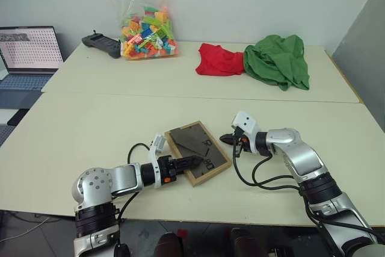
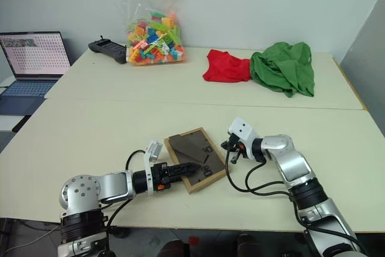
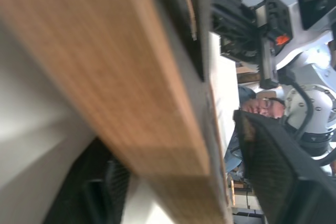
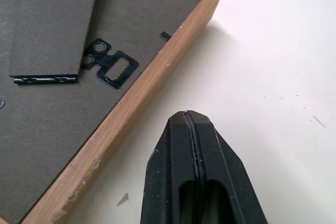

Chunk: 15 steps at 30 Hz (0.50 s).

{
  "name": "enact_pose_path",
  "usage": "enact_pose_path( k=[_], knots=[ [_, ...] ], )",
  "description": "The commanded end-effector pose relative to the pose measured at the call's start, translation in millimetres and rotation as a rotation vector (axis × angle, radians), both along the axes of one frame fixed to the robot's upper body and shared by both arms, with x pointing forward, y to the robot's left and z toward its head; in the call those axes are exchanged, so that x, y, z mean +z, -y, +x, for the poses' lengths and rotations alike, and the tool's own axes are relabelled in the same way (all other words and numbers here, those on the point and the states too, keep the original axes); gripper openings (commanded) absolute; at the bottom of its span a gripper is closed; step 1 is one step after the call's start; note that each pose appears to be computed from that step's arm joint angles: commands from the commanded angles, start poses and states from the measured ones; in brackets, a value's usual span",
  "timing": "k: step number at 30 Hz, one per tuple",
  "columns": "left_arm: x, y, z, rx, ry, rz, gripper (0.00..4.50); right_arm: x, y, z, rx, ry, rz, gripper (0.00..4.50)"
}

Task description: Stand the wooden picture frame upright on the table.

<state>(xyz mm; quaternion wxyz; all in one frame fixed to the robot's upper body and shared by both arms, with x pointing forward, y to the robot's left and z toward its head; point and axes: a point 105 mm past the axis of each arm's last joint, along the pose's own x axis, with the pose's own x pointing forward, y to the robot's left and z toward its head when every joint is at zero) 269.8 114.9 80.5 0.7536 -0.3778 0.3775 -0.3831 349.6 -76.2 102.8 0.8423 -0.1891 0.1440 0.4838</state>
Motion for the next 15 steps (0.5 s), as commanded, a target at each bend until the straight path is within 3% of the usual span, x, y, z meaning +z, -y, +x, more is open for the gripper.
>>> enact_pose_path(
  k=[1,6,10,15],
  knots=[
    [13,-8,3,0.019,0.057,0.005,2.14,15,2,4,-0.013,0.036,0.036,0.00],
    [25,-12,16,0.045,0.104,0.024,1.31,36,5,10,-0.032,0.070,0.080,0.00],
    [54,-21,28,0.015,0.225,0.061,1.29,78,10,16,-0.024,0.124,0.191,0.00],
    [116,-32,36,-0.073,0.420,0.008,1.29,132,-1,0,0.156,0.120,0.339,0.90]
  ],
)
